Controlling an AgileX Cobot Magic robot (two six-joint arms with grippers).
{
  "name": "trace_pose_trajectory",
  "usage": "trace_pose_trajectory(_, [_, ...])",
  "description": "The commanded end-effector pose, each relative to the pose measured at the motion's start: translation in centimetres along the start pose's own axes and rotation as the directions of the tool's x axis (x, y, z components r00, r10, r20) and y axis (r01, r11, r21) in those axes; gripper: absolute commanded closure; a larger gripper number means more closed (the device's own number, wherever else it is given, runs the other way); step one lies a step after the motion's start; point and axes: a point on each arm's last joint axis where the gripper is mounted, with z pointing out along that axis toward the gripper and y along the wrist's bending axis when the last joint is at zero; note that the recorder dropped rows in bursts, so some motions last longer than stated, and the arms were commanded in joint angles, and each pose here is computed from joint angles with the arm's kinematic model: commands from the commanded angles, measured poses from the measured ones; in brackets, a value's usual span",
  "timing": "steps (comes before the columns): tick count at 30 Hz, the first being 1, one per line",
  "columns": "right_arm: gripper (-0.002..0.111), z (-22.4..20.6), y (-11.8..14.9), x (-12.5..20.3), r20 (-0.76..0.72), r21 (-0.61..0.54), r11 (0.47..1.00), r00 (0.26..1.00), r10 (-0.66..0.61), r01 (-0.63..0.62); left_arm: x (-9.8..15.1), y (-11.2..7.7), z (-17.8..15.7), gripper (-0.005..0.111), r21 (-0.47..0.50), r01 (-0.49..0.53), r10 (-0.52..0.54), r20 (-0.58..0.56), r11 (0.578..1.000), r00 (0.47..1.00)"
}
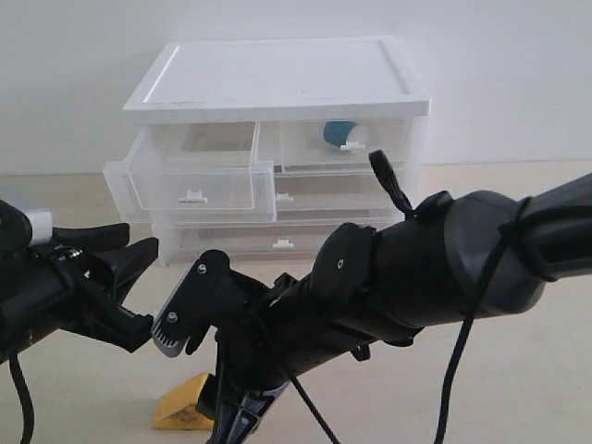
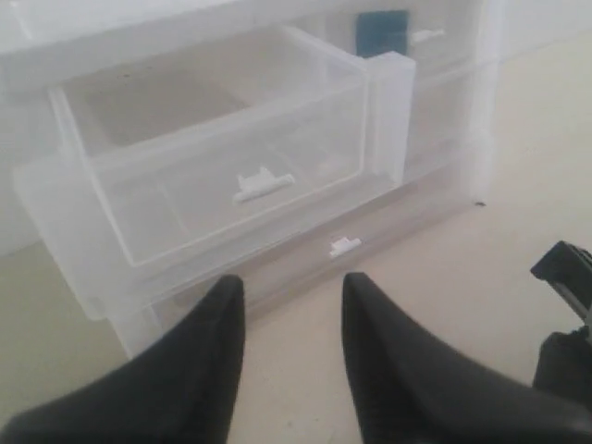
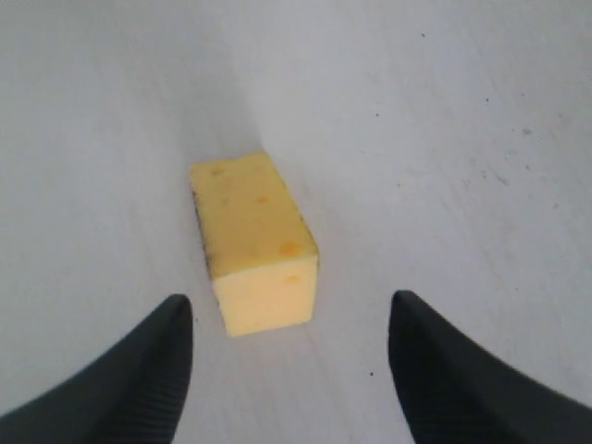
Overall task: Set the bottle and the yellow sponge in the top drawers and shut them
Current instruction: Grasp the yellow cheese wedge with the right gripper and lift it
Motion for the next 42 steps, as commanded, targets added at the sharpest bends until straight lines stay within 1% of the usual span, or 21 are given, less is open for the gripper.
trace_pose_trajectory(1, [0.049,0.1,0.3,0.0,0.004,0.011,1.000,1.000,-0.003,0.003,-0.2,0.3,0.3,0.074,0.025,0.011,-0.010,-0.048,1.000,0.999])
trace_pose_trajectory(7, [0.049,0.9,0.4,0.4,-0.012,0.017,1.000,1.000,-0.008,0.008,-0.2,0.3,0.3,0.074,0.031,0.012,-0.010,-0.051,0.999,0.999])
trace_pose_trajectory(9, [0.049,1.4,0.5,0.8,-0.028,0.014,1.000,1.000,-0.007,0.007,-0.2,0.3,0.3,0.074,0.026,0.041,-0.040,-0.055,0.999,0.998])
trace_pose_trajectory(10, [0.049,1.5,0.4,0.7,-0.029,0.013,1.000,1.000,-0.007,0.007,-0.4,0.4,0.3,0.074,0.025,0.041,-0.039,-0.059,0.999,0.997])
trace_pose_trajectory(14, [0.049,2.2,0.3,1.3,-0.046,0.025,1.000,0.999,0.002,-0.001,-0.9,0.5,0.5,0.074,0.025,0.031,-0.027,-0.139,0.999,0.990])
trace_pose_trajectory(15, [0.049,2.3,0.3,1.3,-0.046,0.029,1.000,0.999,0.004,-0.003,-1.1,0.6,0.4,0.074,0.023,0.030,-0.026,-0.144,0.999,0.989])
trace_pose_trajectory(17, [0.049,2.3,0.3,1.3,-0.043,0.029,1.000,0.999,0.012,-0.011,-1.3,0.6,0.3,0.074,0.029,0.015,-0.011,-0.138,0.999,0.990])
trace_pose_trajectory(21, [0.049,2.4,0.4,0.6,-0.028,0.018,1.000,0.999,0.015,-0.014,-1.1,0.6,0.3,0.074,0.027,0.024,-0.019,-0.160,0.999,0.987])
trace_pose_trajectory(25, [0.049,2.5,1.2,-0.4,-0.006,0.010,1.000,1.000,-0.005,0.005,-1.2,0.6,0.3,0.074,0.026,0.024,-0.019,-0.165,0.999,0.986])
trace_pose_trajectory(29, [0.049,2.9,2.0,-0.9,0.005,0.025,0.999,0.999,-0.039,0.039,-1.1,0.6,0.3,0.074,0.024,0.026,-0.022,-0.167,0.999,0.986])
trace_pose_trajectory(37, [0.049,4.7,2.0,-0.1,-0.030,0.021,0.999,0.999,-0.039,0.039,-1.1,0.6,0.3,0.074,0.024,0.026,-0.022,-0.169,0.999,0.985])
trace_pose_trajectory(38, [0.050,5.0,2.0,0.0,-0.034,0.017,0.999,0.999,-0.038,0.039,-1.1,0.6,0.3,0.074,0.024,0.026,-0.022,-0.169,0.999,0.985])
trace_pose_trajectory(39, [0.054,5.2,2.0,0.0,-0.037,0.017,0.999,0.999,-0.038,0.039,-1.1,0.6,0.3,0.074,0.024,0.026,-0.022,-0.169,0.999,0.985])
trace_pose_trajectory(41, [0.066,5.3,2.0,0.0,-0.035,0.020,0.999,0.999,-0.038,0.039,-1.1,0.6,0.3,0.074,0.024,0.026,-0.022,-0.169,0.999,0.985])
trace_pose_trajectory(42, [0.075,5.3,2.0,0.0,-0.035,0.020,0.999,0.999,-0.038,0.039,-1.1,0.6,0.3,0.074,0.024,0.026,-0.022,-0.169,0.999,0.985])
